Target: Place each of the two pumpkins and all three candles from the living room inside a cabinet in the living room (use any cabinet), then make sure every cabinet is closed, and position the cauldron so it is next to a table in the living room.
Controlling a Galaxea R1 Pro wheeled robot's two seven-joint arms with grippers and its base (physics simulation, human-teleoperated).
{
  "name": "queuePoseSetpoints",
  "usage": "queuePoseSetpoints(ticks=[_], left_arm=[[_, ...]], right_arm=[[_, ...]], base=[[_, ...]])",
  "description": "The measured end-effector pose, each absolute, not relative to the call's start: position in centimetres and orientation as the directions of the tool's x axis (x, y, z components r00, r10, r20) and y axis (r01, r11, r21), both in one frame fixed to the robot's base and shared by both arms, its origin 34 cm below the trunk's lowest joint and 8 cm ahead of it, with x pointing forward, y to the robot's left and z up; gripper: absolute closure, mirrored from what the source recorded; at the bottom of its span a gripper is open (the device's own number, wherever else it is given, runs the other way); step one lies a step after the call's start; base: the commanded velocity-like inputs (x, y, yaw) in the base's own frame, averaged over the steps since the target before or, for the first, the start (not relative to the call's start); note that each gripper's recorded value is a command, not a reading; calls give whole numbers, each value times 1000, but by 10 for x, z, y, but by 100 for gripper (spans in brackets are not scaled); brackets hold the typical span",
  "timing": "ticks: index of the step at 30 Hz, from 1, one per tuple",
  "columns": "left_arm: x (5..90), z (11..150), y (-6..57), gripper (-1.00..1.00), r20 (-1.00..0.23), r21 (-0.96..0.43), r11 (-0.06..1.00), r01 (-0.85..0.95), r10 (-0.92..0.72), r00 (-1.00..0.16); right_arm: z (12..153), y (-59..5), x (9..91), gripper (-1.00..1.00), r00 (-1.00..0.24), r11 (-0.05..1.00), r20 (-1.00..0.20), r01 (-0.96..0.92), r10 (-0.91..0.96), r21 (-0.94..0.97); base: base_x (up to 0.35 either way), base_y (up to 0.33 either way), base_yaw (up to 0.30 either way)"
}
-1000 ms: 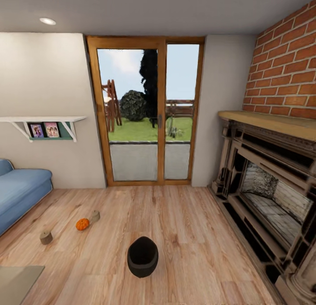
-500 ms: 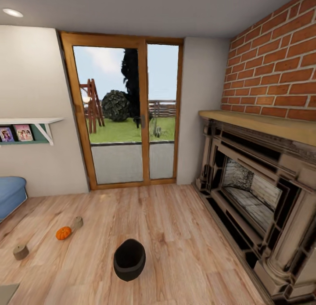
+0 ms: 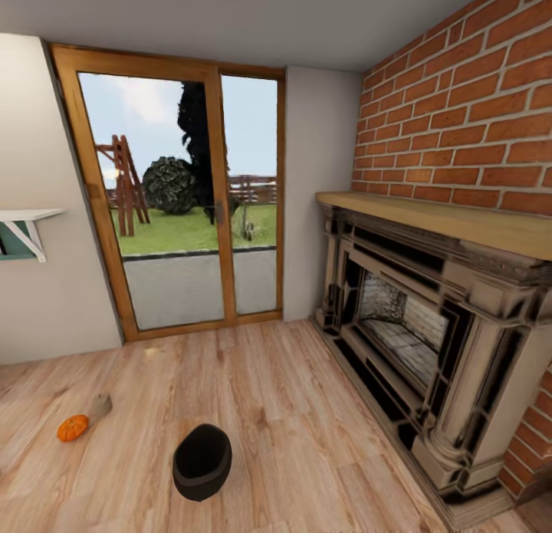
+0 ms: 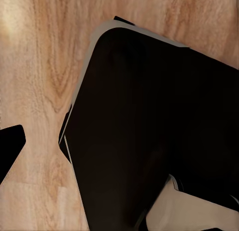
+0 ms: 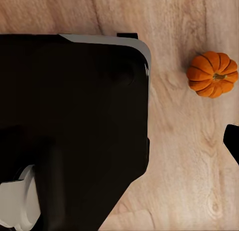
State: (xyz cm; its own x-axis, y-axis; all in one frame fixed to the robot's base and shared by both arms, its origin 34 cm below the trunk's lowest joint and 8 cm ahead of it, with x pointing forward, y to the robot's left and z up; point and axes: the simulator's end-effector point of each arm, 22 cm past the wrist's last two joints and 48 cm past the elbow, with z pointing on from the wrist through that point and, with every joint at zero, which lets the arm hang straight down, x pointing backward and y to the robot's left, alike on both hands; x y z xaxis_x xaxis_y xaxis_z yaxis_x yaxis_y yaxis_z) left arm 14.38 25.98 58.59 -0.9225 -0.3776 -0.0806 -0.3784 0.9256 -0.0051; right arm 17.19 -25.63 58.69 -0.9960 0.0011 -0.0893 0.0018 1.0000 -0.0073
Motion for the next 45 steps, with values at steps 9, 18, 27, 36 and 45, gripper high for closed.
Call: queuePoseSetpoints(ticks=[9, 18, 27, 36, 45], left_arm=[[144, 586, 260, -100, -81, -5, 926, -378, -378, -922], [144, 586, 260, -100, -80, -5, 926, -378, -378, -922], [144, 586, 260, -100, -80, -5, 926, -378, -378, -922], [144, 586, 260, -100, -80, -5, 926, -378, -377, -923], [144, 586, 260, -100, -79, -5, 926, -377, -376, -923]], right_arm=[[587, -256, 173, -100, -996, 1000, -90, 2, 1, -7], [587, -256, 172, -100, -996, 1000, -89, 2, 1, -7], [587, -256, 172, -100, -996, 1000, -90, 2, 1, -7], [587, -256, 172, -100, -996, 1000, -89, 2, 1, -7], [587, -256, 172, -100, -996, 1000, -89, 2, 1, -7]], base=[[0, 0, -258], [0, 0, -258], [0, 0, -258], [-54, -45, -258], [-240, -190, -100]])
